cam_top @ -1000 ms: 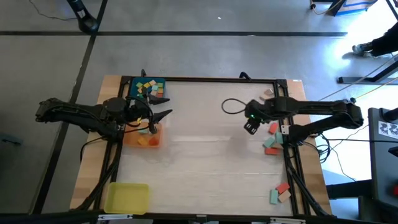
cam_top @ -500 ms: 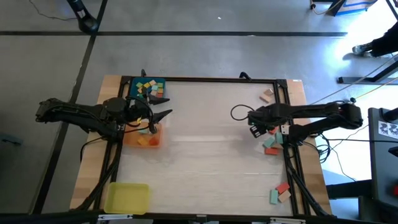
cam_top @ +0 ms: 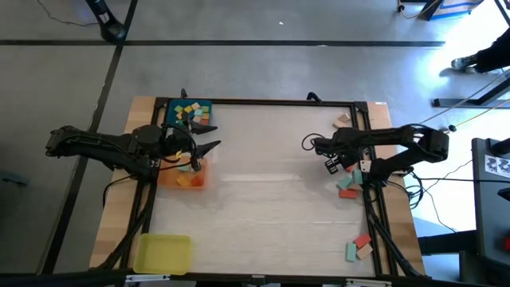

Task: Sort blocks by size
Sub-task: Put the red rectangular block into the yellow bin

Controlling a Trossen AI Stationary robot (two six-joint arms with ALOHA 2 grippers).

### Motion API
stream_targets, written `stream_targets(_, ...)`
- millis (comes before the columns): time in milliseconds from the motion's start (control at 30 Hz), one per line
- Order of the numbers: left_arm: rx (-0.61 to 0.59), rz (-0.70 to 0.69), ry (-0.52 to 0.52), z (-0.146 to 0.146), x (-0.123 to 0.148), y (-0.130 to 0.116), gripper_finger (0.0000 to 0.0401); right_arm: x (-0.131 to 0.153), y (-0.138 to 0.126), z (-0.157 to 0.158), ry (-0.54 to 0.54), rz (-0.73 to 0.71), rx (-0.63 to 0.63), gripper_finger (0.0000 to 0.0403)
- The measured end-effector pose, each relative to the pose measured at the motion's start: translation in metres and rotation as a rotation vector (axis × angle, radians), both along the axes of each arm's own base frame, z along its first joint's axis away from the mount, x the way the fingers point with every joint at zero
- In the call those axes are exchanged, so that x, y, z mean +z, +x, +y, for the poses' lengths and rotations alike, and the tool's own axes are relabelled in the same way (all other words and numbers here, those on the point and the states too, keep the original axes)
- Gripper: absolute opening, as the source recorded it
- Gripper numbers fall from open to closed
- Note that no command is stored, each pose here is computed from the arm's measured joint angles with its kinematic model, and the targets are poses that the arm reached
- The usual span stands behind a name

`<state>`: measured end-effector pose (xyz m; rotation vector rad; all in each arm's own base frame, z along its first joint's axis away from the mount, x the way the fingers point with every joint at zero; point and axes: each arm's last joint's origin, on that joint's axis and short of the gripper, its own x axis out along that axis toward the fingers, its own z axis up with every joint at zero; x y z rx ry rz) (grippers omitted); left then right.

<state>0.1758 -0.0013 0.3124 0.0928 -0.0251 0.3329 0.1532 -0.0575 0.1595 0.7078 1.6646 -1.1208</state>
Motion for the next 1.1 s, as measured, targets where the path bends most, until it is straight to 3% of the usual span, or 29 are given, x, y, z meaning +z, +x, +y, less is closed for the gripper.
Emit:
stream_targets(233, 0.0, 0.009, 0.001, 0.0, -0.001, 0.0, 0.0205, -0.016, 0.007, -0.002, 0.046, 0.067, 0.025, 0.0011)
stream_targets(433, 0.0, 0.008, 0.001, 0.0, -0.001, 0.0, 0.0205, -0.018, 0.018, -0.005, 0.057, -0.016, 0.1, 0.0005)
stream_targets(600, 0.0, 0.007, 0.001, 0.0, -0.001, 0.0, 0.0205, -0.008, 0.041, 0.0, 0.011, -0.142, 0.2, 0.0008)
stream_targets(867, 0.0, 0.006, 0.001, 0.0, -0.001, 0.0, 0.0205, 0.0, 0.088, 0.028, -0.024, -0.478, 0.605, 0.0002)
stream_targets(1000, 0.0, -0.001, 0.0, 0.0, 0.0, 0.0, 0.0205, 0.001, 0.095, 0.042, -0.02, -0.509, 0.877, 0.0007)
stream_targets(1100, 0.0, -0.004, 0.0, 0.0, 0.0, 0.0, 0.0205, 0.009, 0.096, 0.045, -0.002, -0.474, 0.891, 0.0008)
